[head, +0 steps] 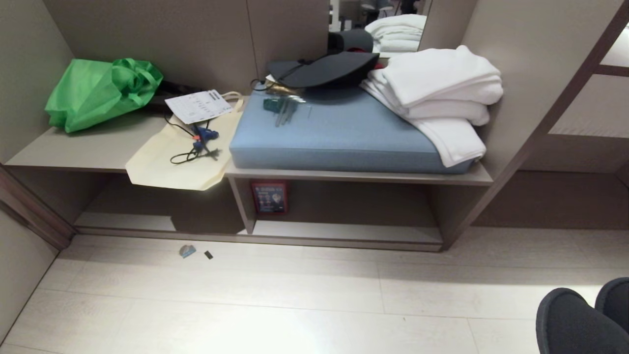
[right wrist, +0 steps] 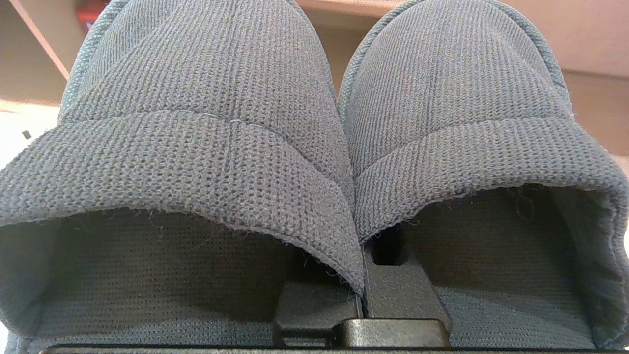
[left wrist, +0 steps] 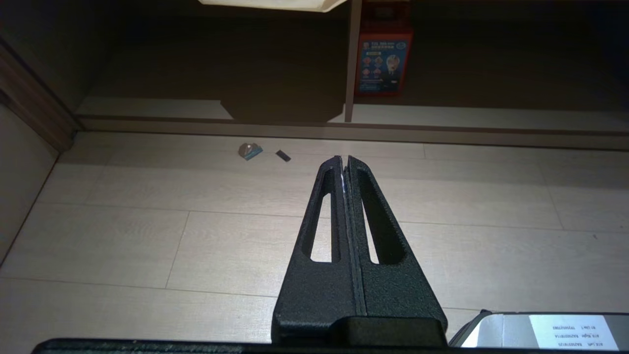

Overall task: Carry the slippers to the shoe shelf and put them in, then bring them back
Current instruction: Place the slippers on the floor

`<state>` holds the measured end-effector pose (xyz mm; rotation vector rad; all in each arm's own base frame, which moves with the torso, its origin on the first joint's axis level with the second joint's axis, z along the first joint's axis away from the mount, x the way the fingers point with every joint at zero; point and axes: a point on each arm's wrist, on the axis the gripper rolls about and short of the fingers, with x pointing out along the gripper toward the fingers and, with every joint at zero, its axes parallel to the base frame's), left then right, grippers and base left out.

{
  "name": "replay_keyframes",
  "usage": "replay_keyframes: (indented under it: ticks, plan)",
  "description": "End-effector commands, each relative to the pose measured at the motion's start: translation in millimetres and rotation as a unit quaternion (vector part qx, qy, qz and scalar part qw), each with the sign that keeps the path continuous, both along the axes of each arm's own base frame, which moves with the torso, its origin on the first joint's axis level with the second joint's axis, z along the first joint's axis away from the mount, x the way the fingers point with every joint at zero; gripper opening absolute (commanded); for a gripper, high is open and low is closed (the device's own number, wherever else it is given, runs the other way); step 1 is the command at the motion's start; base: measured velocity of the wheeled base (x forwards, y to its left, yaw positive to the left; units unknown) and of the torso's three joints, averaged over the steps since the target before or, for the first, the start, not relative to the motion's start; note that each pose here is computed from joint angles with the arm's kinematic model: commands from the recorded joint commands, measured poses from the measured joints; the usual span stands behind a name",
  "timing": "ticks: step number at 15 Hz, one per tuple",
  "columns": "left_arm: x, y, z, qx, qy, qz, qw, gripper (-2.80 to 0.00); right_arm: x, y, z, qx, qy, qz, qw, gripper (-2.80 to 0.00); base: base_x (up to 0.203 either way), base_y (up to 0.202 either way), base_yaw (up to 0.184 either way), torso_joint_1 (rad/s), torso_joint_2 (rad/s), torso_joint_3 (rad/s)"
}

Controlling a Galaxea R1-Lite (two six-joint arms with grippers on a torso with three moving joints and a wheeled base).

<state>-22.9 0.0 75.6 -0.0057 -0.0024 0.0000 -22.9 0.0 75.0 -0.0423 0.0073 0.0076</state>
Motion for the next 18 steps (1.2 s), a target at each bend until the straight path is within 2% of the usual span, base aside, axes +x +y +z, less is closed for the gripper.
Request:
replay_keyframes:
  ticks: [1,13,18]
  plan:
    - [0.0,0.0,0.0,0.0,0.0,0.0,1.0,-2.8,0.1,0.0,0.0,0.0,0.001,0.0,1.0,-2.8,0.0,0.0,0.0,0.004,0.0,0.206]
    - [0.0,0.0,0.0,0.001,0.0,0.0,1.0,-2.8,0.1,0.0,0.0,0.001,0.001,0.002,1.0,-2.8,0.0,0.0,0.0,0.002,0.0,0.203]
    - [0.0,0.0,0.0,0.003,0.0,-0.001,1.0,-2.8,0.1,0.0,0.0,0.001,0.001,0.001,1.0,-2.8,0.0,0.0,0.0,0.004,0.0,0.07]
